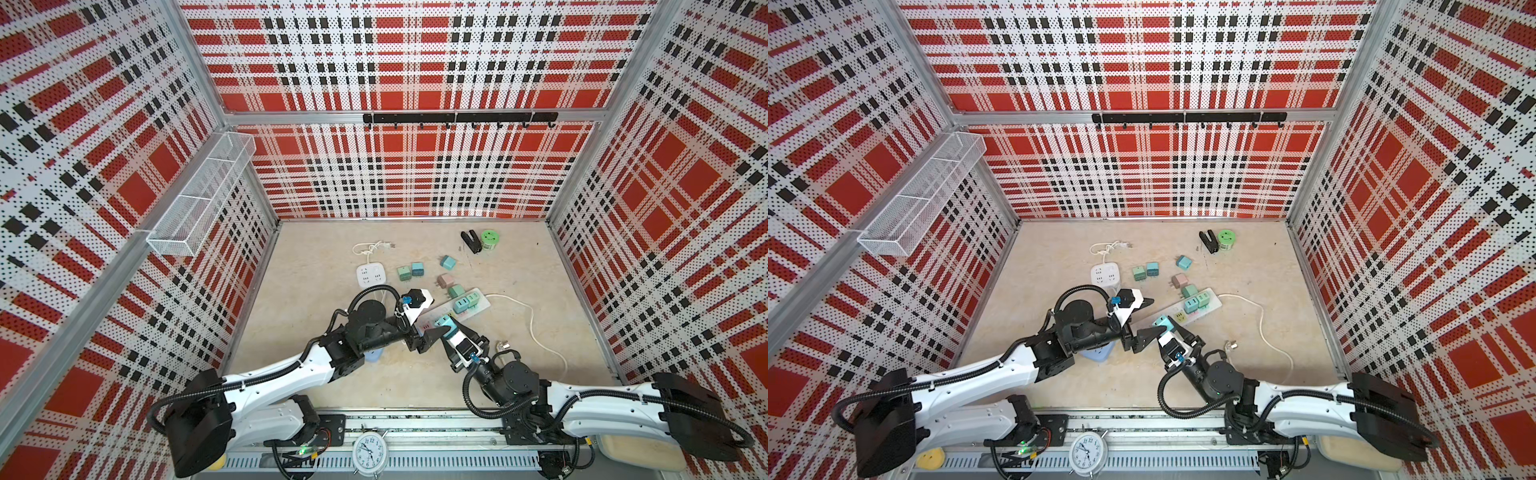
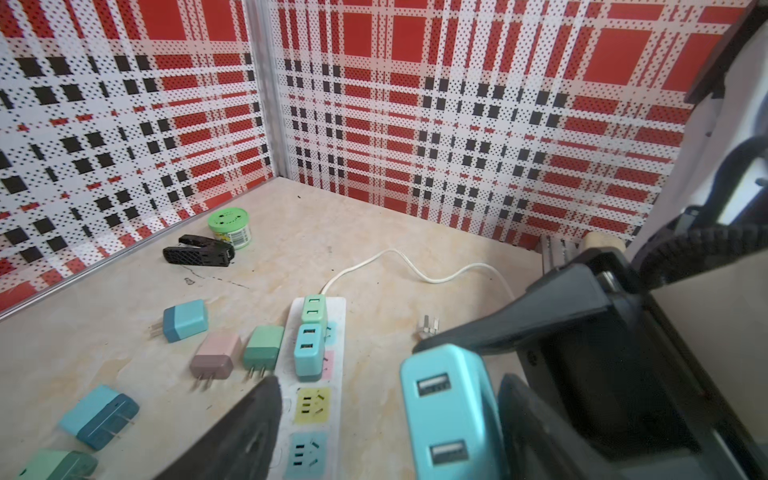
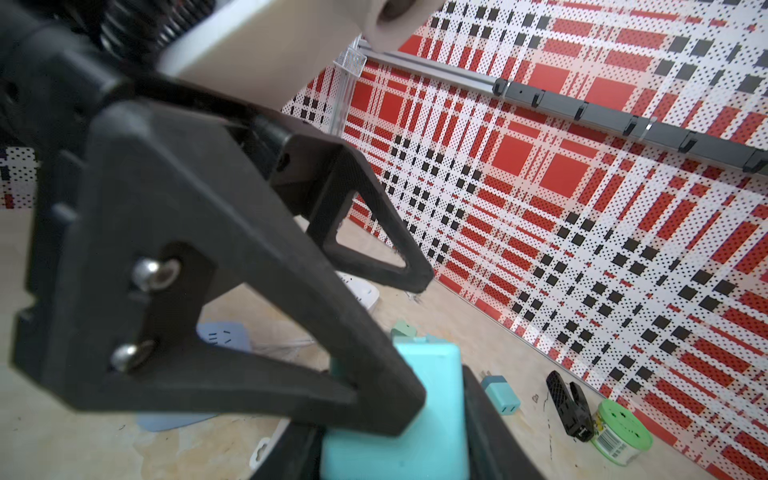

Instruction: Insert the plug

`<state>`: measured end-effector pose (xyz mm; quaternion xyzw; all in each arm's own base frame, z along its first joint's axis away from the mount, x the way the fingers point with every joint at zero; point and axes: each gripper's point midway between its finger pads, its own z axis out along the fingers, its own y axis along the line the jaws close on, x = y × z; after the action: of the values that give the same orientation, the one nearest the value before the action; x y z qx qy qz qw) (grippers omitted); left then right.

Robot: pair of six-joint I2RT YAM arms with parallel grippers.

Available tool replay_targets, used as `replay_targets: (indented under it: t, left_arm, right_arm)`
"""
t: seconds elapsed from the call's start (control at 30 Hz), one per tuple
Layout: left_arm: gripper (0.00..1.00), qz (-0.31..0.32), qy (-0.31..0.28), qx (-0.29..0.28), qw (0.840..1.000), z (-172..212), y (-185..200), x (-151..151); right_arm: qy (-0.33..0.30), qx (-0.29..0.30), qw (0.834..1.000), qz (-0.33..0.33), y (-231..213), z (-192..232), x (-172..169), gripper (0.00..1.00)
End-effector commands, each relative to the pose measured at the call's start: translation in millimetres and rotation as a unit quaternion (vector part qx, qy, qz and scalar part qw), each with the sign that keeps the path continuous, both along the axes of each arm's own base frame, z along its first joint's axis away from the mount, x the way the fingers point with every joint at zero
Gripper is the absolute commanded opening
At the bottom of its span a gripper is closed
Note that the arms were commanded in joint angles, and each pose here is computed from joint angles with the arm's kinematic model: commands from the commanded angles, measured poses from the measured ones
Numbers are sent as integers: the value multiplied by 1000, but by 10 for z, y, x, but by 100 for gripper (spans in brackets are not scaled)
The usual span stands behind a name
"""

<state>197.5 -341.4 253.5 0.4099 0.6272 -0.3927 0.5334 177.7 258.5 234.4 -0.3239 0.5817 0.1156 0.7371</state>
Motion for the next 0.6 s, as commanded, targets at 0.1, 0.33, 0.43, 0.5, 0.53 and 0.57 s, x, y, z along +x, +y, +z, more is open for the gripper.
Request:
replay_targets:
  t: [0.1,0.33,0.43,0.5,0.53,0.57]
  left_arm:
    - [81,-42,9,-11,999,113,-131,-94]
    - [71,-63,20,-2,998,62,-210,-125]
    - [67,-64,19,2,998,59,-213,-129]
    - [64,-64,19,5,998,40,-215,-126]
    - [62,-64,18,5,998,42,-215,-125]
    - [61,-65,18,6,998,36,-217,-126]
  right_arm:
    - [-53,44,998,-9,-33,298,-17,0]
    - [-84,46,995,-30,-35,363,59,0]
    - [-90,48,994,-38,-30,390,109,0]
    - [-92,51,993,-45,-35,407,151,0]
    - [-92,53,993,-49,-47,418,175,0]
    - [-93,57,993,-50,-55,430,189,0]
